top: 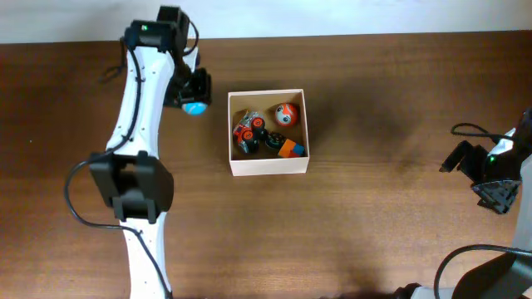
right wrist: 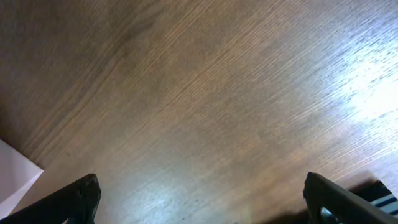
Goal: Pack container
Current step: 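Carry the blue ball with the left gripper into the box and release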
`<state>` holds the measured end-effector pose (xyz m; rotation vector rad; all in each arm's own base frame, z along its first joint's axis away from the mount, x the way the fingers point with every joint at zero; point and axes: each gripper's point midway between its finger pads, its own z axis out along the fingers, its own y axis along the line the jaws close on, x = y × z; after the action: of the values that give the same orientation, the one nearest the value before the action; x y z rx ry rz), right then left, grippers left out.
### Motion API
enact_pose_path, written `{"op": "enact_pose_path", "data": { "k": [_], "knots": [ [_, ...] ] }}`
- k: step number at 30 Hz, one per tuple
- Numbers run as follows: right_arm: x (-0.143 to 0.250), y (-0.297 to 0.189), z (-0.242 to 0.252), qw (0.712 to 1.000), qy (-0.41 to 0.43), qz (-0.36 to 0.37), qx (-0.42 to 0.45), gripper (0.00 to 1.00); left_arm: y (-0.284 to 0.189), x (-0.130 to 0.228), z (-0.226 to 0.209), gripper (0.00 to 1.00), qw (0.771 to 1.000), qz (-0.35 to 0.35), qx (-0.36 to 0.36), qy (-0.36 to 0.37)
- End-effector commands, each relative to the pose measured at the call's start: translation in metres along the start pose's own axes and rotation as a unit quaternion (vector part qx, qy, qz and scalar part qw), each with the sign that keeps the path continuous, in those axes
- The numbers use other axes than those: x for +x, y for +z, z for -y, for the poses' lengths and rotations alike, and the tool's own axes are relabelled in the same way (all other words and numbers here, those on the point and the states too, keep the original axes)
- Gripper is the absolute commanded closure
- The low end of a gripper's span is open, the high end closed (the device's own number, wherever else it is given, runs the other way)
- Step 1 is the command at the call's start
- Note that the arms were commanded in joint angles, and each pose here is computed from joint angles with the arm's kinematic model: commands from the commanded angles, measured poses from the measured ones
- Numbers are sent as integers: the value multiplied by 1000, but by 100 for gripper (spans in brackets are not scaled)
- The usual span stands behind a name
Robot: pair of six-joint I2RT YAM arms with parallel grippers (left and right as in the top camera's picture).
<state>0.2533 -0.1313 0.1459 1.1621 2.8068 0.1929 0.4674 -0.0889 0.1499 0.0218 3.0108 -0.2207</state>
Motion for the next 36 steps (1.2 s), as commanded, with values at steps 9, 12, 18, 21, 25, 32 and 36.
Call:
{"op": "enact_pose_path", "data": {
  "k": [9,12,18,21,25,32,36],
  "knots": [
    [-1,0,1,1000,-1,0,-3,1,-12,23,108,23,989,10,36,140],
    [-1,0,1,1000,-1,0,-3,1,-10,24,115,16,988,15,25,152],
    [-1,0,1,1000,-1,0,-3,1,-10,23,117,1,987,19,27,154],
    [-1,0,1,1000,-1,0,-3,1,-11,23,116,1,988,19,26,153],
    [-1,0,1,1000,-1,0,-3,1,-11,23,116,1,988,19,26,153],
    [-1,0,1,1000,-1,0,-3,1,-10,23,117,1,988,19,27,154],
    [-1,0,1,1000,-1,0,-3,1,-10,23,117,1,988,19,27,154]
  ]
}}
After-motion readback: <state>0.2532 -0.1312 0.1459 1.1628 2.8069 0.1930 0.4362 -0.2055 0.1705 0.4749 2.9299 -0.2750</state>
